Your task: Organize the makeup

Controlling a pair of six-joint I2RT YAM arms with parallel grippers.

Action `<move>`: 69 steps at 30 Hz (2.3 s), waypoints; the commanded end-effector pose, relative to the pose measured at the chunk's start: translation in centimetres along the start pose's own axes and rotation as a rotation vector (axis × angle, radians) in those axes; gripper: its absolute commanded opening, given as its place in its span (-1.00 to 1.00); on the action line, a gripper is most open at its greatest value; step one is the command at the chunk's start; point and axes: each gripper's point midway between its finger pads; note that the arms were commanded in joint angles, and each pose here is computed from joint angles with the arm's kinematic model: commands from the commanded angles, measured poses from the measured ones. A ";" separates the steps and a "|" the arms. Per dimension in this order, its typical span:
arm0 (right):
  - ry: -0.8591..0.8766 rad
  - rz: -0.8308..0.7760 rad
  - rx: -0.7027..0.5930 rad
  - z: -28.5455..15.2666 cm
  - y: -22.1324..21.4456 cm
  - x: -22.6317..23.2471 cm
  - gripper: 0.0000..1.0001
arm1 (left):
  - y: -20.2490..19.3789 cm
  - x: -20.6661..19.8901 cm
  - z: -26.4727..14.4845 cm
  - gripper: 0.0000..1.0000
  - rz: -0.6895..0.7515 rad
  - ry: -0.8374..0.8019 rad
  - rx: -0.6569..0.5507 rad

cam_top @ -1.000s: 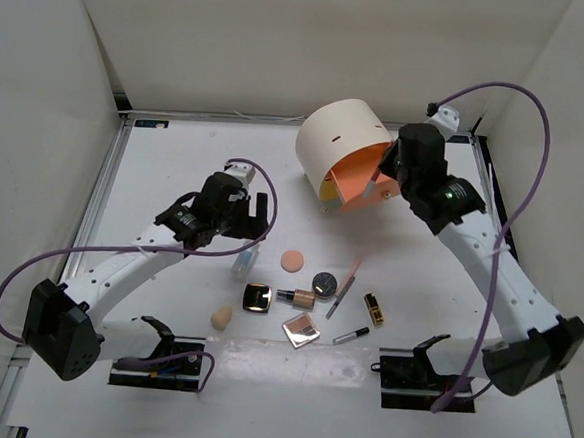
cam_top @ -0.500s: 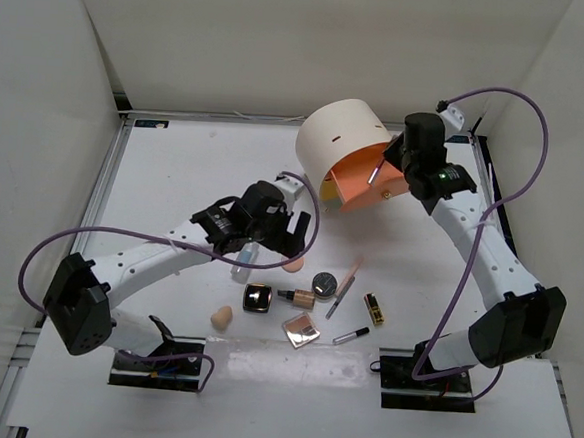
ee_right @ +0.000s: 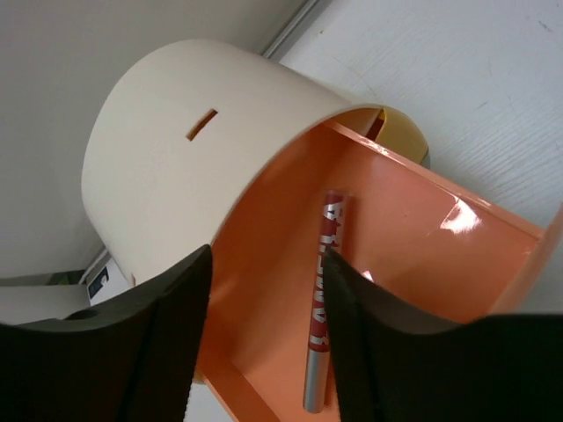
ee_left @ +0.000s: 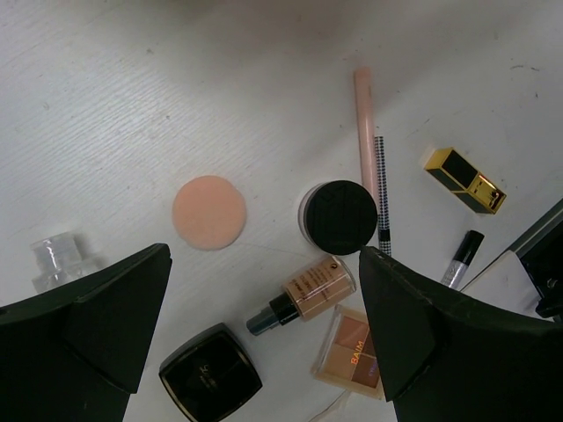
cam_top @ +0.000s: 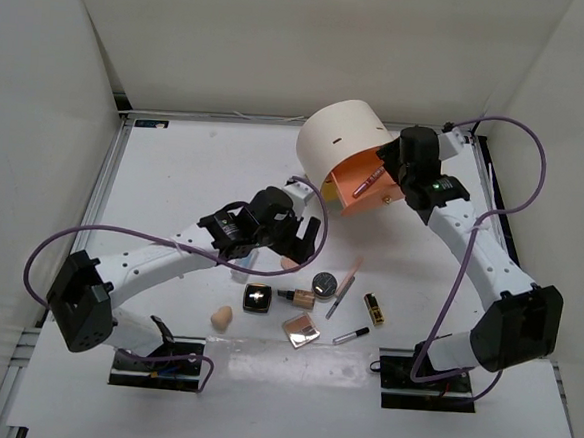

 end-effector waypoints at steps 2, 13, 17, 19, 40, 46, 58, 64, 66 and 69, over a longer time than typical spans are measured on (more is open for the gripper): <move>0.098 0.007 -0.053 -2.3 2.5 2.9 0.19 | 1.8 -1.8 0.5 0.97 0.047 -0.037 -0.037; 0.147 -0.207 -0.131 -9.5 8.4 4.1 0.32 | 1.5 -9.1 2.2 0.82 0.208 -0.143 -0.018; 0.038 -0.206 -0.119 -10.7 8.1 -2.2 0.32 | 0.4 -11.7 4.9 0.69 0.267 -0.150 0.021; 0.007 -0.198 -0.121 -11.5 8.2 -3.8 0.32 | 1.0 -11.9 6.1 0.65 0.239 -0.115 0.004; -0.055 -0.205 -0.121 -15.5 8.3 -8.4 0.29 | -0.9 -10.6 17.4 0.35 0.182 0.123 -0.080; -0.048 -0.200 -0.120 -15.6 8.2 -8.4 0.29 | -2.4 -10.4 18.9 0.06 0.157 0.122 -0.033; -0.020 -0.191 -0.128 -16.1 8.3 -8.5 0.29 | -2.2 -9.1 16.3 -0.78 0.141 0.161 -0.063; -0.012 -0.207 -0.129 -16.3 8.5 -8.4 0.31 | 4.0 -11.6 12.9 -0.81 0.291 0.073 -0.179; -0.024 -0.216 -0.157 -16.6 9.1 -8.5 0.35 | 4.5 -11.9 10.6 -0.82 0.376 0.043 -0.165; -0.038 -0.229 -0.168 -16.7 9.4 -8.7 0.40 | 5.7 -11.5 6.9 -0.81 0.392 0.019 -0.170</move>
Point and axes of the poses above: each gripper's point midway between its finger pads, its own z axis out along the fingers, its own x axis along the line the jaws close on, y = z × x, and after that the axes turned 13 degrees about z, right-handed
